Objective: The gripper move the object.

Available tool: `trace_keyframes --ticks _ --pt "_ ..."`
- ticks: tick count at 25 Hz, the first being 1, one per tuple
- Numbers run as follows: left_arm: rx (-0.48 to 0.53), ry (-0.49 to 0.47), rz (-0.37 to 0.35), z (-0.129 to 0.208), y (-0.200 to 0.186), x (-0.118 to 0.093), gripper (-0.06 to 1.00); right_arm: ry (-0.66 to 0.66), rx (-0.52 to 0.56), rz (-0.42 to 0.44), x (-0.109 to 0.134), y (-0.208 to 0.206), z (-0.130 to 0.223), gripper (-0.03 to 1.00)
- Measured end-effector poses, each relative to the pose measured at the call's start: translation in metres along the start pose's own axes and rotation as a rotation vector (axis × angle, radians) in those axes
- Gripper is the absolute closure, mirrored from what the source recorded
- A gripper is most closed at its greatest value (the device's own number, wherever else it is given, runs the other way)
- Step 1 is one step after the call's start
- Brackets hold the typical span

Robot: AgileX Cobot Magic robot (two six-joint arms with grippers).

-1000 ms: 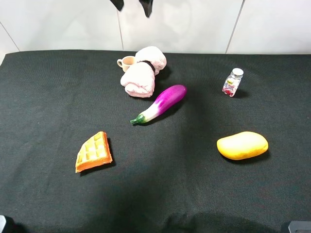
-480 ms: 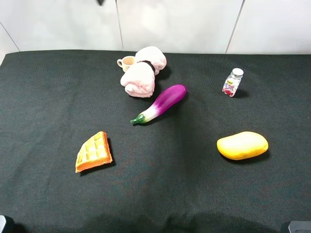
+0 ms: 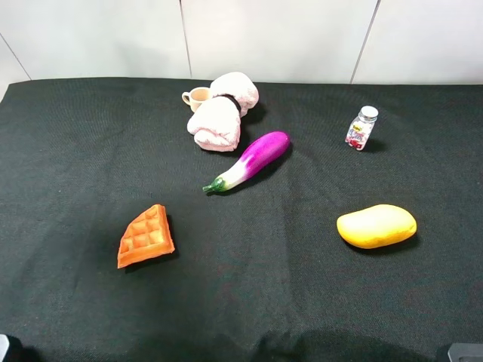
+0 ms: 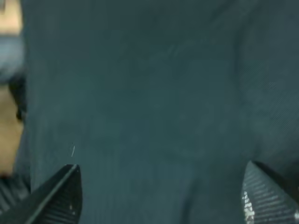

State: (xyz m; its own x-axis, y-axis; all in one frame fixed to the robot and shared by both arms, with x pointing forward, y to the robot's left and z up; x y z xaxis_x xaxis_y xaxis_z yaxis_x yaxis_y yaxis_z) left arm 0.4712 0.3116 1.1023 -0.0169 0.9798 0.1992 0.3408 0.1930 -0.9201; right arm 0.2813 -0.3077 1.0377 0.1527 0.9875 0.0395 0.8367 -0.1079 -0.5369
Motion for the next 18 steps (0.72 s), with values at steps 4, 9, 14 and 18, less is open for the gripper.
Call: trace_keyframes --ticks 4,9,14,18 --pt "-0.033 -0.105 0.005 0.051 -0.006 0.016 0.16 0.0 0.0 0.0 0.0 0.0 0.0 0.27" --pt "-0.09 -0.129 0.03 0.099 -0.011 0.01 0.16 0.0 0.0 0.0 0.0 0.0 0.0 0.27" --pt "-0.146 -0.143 0.053 0.138 -0.009 0.003 0.16 0.0 0.0 0.0 0.0 0.0 0.0 0.27" --pt "-0.156 -0.139 0.053 0.164 0.002 -0.001 0.16 0.0 0.0 0.0 0.0 0.0 0.0 0.27"
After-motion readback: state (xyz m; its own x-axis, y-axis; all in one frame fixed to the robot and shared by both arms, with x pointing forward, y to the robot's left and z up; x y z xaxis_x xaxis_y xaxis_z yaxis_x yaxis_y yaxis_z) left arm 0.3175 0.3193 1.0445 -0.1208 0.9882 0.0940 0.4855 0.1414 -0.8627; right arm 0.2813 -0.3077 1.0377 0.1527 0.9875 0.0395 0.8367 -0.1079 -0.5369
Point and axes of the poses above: a point on each arm's last joint axis where the gripper is mounted, y pointing out along that axis toward the gripper, x along the wrist's bending axis when the last joint is at zero, z = x × y, the point moved 3 cm from there along y, pointing out along that axis toward the gripper, and after that the axes turned 4 degrees about y, right-handed, at the moved point
